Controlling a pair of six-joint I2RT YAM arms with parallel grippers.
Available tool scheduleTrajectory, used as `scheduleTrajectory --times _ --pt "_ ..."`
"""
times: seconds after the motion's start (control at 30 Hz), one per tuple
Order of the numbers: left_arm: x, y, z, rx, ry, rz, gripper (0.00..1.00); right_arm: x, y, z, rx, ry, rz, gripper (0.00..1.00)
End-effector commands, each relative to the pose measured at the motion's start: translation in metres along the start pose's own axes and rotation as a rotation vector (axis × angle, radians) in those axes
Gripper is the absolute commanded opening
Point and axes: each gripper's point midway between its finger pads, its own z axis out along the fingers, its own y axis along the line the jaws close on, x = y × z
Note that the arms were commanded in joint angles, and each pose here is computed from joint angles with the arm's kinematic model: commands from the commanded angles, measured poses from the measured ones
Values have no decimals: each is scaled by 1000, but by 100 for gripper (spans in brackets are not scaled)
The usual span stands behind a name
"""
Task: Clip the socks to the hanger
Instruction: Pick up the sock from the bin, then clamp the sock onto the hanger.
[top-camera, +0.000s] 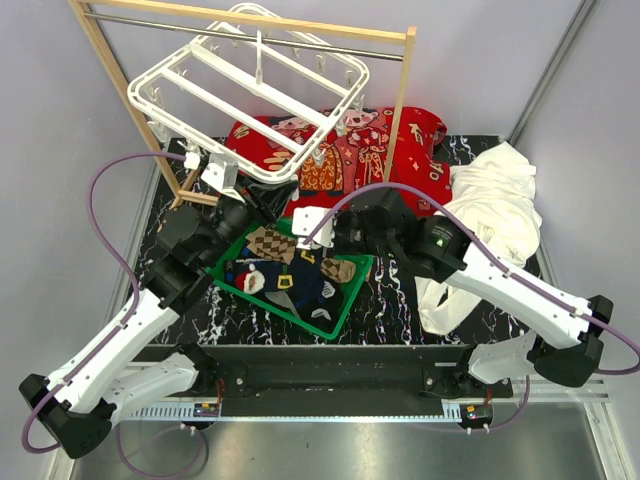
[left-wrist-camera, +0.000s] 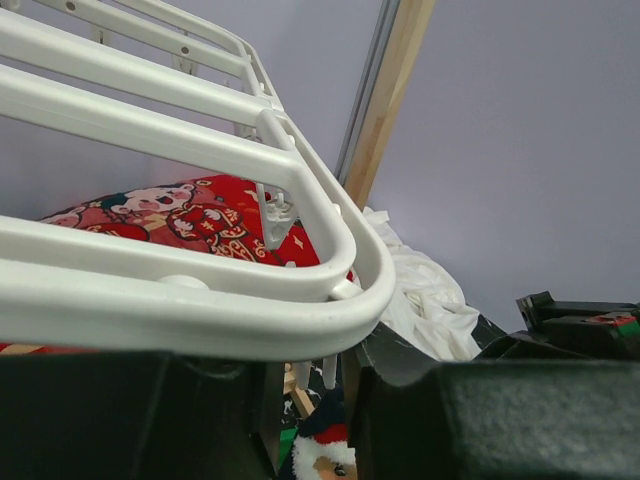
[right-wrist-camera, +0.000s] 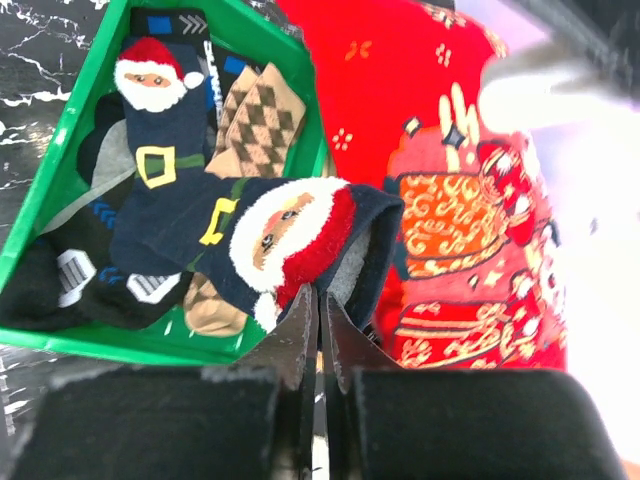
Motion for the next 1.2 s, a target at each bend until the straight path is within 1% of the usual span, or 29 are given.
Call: scheduleTrajectory --times 0.0,0.17,0.23,0.37,0.67,0.93,1.17 --pt "-27 -14 5 57 -76 -10 0 -25 -10 0 -10 -67 -98 0" --pt "-24 -16 5 81 -80 11 0 -32 -16 -2 8 -90 -138 0" --pt "-22 -15 4 79 -79 15 0 -41 -13 -7 -11 -138 -155 0" --pt "-19 -18 4 101 -80 26 0 -46 -13 -12 -13 -180 -252 0" --pt "-28 -32 0 173 -80 76 0 -55 -28 -25 51 -206 -355 0" --pt "-26 -43 -3 239 -61 102 0 -66 -37 -34 95 -250 -384 0" --pt "-23 -48 -6 271 -47 106 0 -65 -41 -32 114 -242 -395 0"
